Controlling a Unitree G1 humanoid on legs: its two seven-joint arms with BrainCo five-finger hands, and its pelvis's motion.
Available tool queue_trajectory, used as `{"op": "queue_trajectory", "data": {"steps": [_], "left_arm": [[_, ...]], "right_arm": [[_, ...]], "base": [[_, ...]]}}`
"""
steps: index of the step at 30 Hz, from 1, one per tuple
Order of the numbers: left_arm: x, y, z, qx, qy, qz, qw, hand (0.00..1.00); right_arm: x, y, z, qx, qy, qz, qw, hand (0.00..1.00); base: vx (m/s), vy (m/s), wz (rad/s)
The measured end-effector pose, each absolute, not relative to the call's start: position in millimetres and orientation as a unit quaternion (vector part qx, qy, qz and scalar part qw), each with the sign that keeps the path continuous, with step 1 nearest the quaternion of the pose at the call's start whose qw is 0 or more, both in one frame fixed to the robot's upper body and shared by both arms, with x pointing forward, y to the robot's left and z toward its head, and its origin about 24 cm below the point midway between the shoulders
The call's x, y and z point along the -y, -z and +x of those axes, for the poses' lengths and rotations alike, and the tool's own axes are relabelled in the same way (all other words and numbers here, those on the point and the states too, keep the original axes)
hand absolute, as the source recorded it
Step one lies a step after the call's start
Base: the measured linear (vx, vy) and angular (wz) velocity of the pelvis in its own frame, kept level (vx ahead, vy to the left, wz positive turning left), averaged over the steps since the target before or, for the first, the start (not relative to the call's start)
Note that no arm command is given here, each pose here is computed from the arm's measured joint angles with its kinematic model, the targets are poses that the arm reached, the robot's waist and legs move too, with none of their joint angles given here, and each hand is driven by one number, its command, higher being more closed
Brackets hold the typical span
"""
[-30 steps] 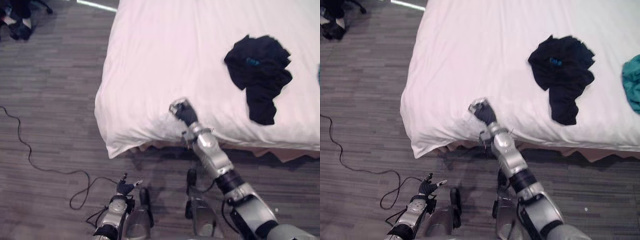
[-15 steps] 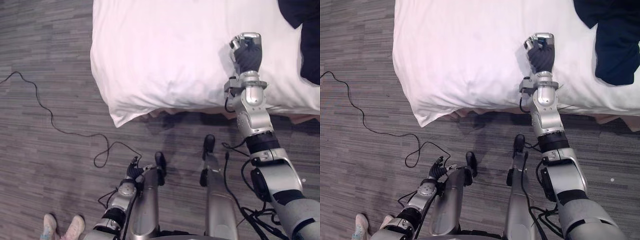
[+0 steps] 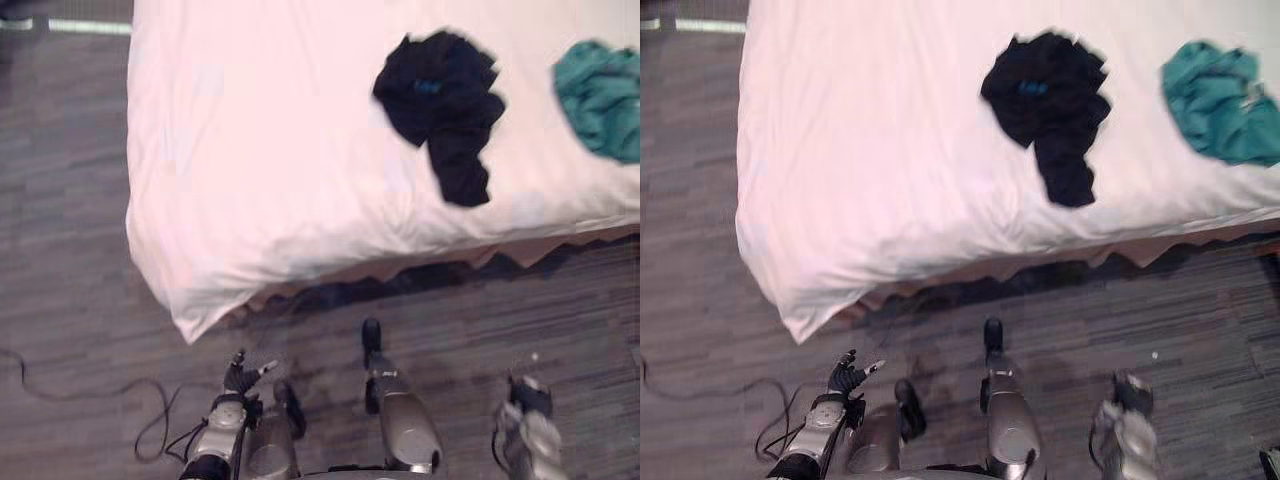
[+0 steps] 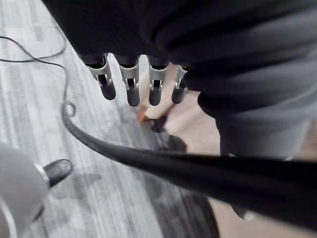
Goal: Tidy the bed and pick cloth on bed and put in laundry
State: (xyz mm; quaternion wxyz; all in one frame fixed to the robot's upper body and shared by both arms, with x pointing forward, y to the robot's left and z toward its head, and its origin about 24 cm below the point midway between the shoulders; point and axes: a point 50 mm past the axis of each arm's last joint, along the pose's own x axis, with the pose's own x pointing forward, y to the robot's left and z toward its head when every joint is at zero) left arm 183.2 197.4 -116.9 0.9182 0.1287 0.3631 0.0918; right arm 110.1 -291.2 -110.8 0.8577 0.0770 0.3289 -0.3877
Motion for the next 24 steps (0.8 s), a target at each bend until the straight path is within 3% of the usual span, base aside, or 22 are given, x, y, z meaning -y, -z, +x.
{"op": "queue_trajectory", "data": {"steps": [3,9,16,19,24], "left_arm": [[-195,118,184,-0.367,-0.071,0.142,0.917,0.0],[-191,127,176,-0.396,-0.026,0.195,0.897,0.0],[-185,128,182,-0.397,0.02,0.23,0.888,0.0],[-180,133,170,-0.407,0.025,0.217,0.887,0.0],[-174,141,149,-0.424,0.017,0.191,0.885,0.0]], "right_arm": [[279,133,82,-0.395,0.389,0.103,0.826,0.0],[259,151,65,-0.471,0.36,0.106,0.798,0.0],[237,156,81,-0.494,0.298,0.081,0.813,0.0],[232,155,90,-0.495,0.252,0.04,0.831,0.0],[223,158,86,-0.51,0.212,0.006,0.834,0.0]], "base": [[0.12,0.019,-0.12],[0.07,0.042,-0.54],[0.28,-0.093,-1.8],[0.41,-0.069,-2.99],[0.32,0.136,-2.28]]}}
